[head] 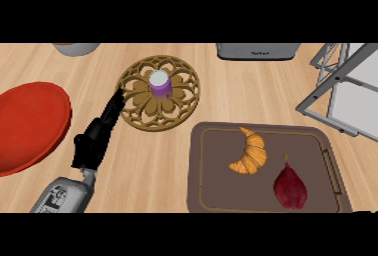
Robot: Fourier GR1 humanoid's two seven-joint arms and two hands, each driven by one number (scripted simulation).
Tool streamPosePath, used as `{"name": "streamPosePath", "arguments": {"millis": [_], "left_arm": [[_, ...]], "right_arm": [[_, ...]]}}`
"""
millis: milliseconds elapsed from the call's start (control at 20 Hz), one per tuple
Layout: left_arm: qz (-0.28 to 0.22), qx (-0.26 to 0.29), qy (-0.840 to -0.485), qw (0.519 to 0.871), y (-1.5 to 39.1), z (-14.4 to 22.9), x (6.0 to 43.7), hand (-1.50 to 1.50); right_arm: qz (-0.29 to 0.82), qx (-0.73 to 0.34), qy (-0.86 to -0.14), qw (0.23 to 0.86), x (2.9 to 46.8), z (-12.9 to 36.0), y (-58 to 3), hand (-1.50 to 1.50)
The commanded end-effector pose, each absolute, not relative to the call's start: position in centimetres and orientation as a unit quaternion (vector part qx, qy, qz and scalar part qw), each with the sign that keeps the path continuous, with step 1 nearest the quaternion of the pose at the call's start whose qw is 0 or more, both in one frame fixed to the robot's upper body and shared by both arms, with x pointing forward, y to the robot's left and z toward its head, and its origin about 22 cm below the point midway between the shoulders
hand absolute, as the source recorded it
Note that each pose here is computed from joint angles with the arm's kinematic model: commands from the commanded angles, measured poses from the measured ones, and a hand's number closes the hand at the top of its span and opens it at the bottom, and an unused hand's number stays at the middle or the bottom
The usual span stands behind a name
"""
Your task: Pick the pear from the tray and place it in the tiered shelf
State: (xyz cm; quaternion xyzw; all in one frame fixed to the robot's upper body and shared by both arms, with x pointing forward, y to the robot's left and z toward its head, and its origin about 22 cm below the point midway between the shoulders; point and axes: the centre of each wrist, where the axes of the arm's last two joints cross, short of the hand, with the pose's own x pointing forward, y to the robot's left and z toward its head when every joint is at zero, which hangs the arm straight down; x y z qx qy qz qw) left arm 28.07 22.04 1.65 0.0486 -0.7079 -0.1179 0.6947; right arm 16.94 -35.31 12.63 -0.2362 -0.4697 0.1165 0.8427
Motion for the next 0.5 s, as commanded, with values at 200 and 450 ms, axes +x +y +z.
{"name": "streamPosePath", "arguments": {"millis": [200,450], "left_arm": [[-0.122,0.048,-0.706,0.696,22.1,1.2,28.2,0.00],[-0.119,0.049,-0.705,0.697,22.4,1.1,28.1,0.00]], "right_arm": [[0.145,-0.245,-0.432,0.856,16.2,14.6,-31.2,-1.50],[0.131,-0.254,-0.443,0.850,18.9,15.5,-29.4,-1.50]]}}
